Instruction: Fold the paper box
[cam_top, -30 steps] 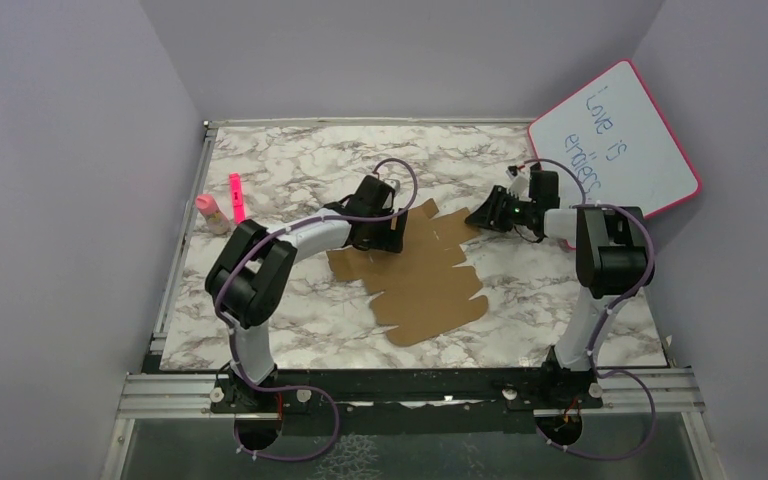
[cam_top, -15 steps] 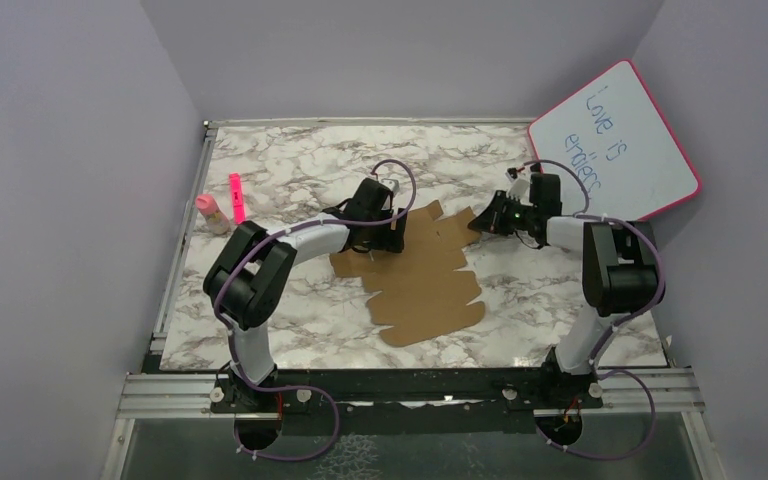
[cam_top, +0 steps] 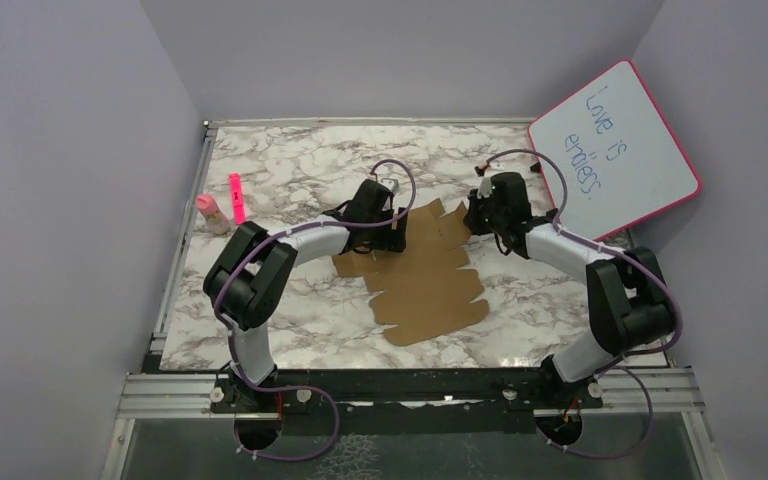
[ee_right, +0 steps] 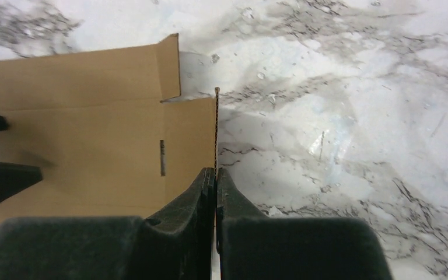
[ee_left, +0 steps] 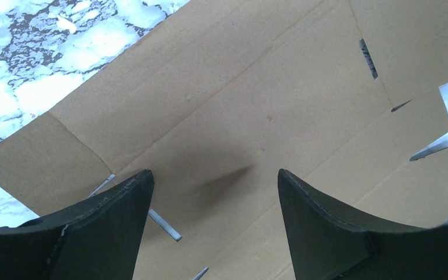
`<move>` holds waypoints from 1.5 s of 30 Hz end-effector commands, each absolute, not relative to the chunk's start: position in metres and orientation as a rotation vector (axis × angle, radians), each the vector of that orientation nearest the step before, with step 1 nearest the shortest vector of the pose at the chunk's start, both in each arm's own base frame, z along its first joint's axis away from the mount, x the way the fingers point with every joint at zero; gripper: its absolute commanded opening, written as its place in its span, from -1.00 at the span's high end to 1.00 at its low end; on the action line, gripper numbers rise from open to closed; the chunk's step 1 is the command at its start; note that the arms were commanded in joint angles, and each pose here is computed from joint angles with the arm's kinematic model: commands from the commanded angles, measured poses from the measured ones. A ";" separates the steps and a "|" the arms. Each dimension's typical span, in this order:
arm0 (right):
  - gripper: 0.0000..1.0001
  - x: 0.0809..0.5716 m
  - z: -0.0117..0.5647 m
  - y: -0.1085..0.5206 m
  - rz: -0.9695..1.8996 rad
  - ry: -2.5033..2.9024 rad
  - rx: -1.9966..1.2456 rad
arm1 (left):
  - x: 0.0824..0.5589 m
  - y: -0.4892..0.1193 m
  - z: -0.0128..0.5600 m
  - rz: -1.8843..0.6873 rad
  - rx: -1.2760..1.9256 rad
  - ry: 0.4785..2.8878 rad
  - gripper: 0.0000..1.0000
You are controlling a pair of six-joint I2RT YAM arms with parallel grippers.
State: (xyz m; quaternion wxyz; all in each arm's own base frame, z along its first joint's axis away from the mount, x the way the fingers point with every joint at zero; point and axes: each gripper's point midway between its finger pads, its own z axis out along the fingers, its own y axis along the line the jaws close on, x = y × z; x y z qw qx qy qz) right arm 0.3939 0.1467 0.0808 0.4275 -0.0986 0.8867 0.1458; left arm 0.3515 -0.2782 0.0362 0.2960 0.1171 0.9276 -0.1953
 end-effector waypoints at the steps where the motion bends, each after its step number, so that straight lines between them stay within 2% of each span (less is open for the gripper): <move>1: 0.82 0.398 0.085 0.124 -0.008 2.210 -0.270 | 0.332 -0.270 0.008 -0.505 0.289 2.556 -0.60; 8: 0.82 0.387 0.080 0.142 -0.359 2.179 -0.406 | 0.328 -0.271 0.001 -0.532 0.273 2.559 -0.60; 19: 0.82 0.372 0.089 0.175 -0.587 2.099 -0.517 | 0.326 -0.277 0.000 -0.595 0.231 2.542 -0.59; 32: 0.74 0.359 0.092 0.220 -0.422 2.083 -0.596 | 0.323 -0.281 -0.007 -0.677 0.158 2.524 -0.59; 40: 0.55 0.350 0.095 0.245 -0.212 2.089 -0.624 | 0.324 -0.282 -0.008 -0.694 0.138 2.515 -0.59; 45: 0.45 0.350 0.105 0.244 -0.190 2.067 -0.602 | 0.329 -0.281 0.000 -0.676 0.142 2.495 -0.59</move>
